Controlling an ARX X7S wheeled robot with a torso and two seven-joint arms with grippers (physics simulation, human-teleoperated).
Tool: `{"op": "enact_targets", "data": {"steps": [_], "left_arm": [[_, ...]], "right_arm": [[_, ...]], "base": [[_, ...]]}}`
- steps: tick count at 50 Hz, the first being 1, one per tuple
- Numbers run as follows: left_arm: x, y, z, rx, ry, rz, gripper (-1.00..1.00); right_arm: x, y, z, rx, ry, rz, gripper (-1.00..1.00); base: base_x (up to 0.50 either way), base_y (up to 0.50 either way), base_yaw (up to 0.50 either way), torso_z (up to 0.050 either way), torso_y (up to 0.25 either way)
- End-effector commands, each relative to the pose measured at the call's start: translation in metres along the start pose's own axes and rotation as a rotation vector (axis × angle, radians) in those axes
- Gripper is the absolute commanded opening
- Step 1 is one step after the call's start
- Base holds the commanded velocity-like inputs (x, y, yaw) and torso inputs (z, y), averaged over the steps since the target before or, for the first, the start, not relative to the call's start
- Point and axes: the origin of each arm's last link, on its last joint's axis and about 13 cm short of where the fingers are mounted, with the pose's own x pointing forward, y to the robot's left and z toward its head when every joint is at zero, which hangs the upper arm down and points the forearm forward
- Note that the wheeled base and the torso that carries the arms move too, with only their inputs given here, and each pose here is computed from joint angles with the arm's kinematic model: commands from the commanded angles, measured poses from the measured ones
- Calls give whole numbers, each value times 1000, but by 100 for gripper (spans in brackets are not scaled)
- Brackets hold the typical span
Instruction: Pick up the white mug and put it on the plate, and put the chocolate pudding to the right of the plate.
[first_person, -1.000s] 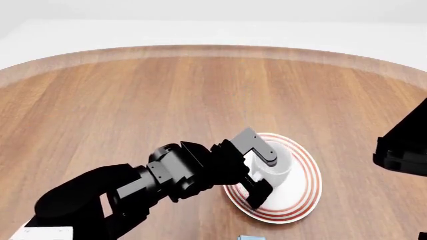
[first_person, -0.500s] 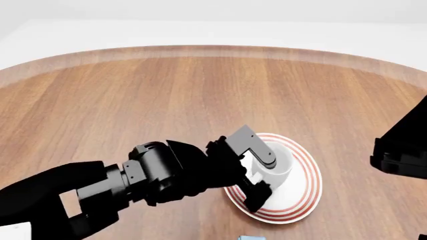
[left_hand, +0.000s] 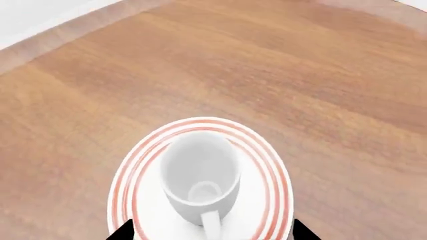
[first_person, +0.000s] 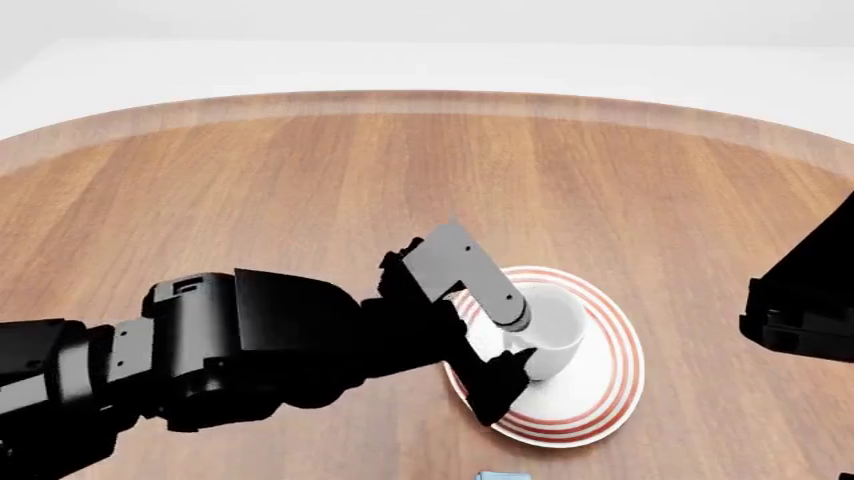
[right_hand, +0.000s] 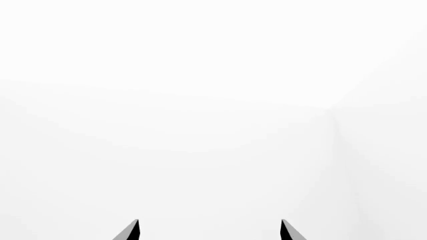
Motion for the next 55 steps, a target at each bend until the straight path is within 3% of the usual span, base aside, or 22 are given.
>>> {"op": "enact_targets", "data": {"steps": [1, 13, 24, 25, 27, 28, 29, 34, 43, 55], "left_arm": [[-37, -7, 25, 25, -172, 3, 100], [-74, 5, 43, -54, -392, 82, 100], [-106, 21, 44, -114, -575, 234, 100], [-111, 24, 45, -103, -605, 302, 100], [-116, 25, 45, -113, -627, 323, 100], [-120, 26, 45, -77, -649, 398, 100], [-121, 25, 45, -90, -660, 393, 100], [-135, 30, 45, -59, -730, 567, 100], [-143, 44, 41, -78, -791, 795, 100], [-147, 50, 33, -47, -767, 997, 100]], "right_arm": [[0, -1, 2, -15, -11, 1, 100], [0, -1, 1, -15, -9, 0, 100], [0, -1, 1, -15, -7, 3, 100], [0, -1, 1, -15, -7, 3, 100], [0, -1, 1, -15, -6, 2, 100], [0, -1, 1, -15, -6, 3, 100], [0, -1, 2, -15, -7, 3, 100], [0, -1, 2, -14, -7, 5, 100], [0, 0, 1, -14, -5, 5, 100], [0, 1, 0, -16, -2, 8, 100]], "base": [[0, 0, 0, 0, 0], [0, 0, 0, 0, 0], [0, 0, 0, 0, 0], [0, 0, 0, 0, 0], [0, 0, 0, 0, 0], [0, 0, 0, 0, 0], [0, 0, 0, 0, 0], [0, 0, 0, 0, 0], [0, 0, 0, 0, 0], [0, 0, 0, 0, 0]]}}
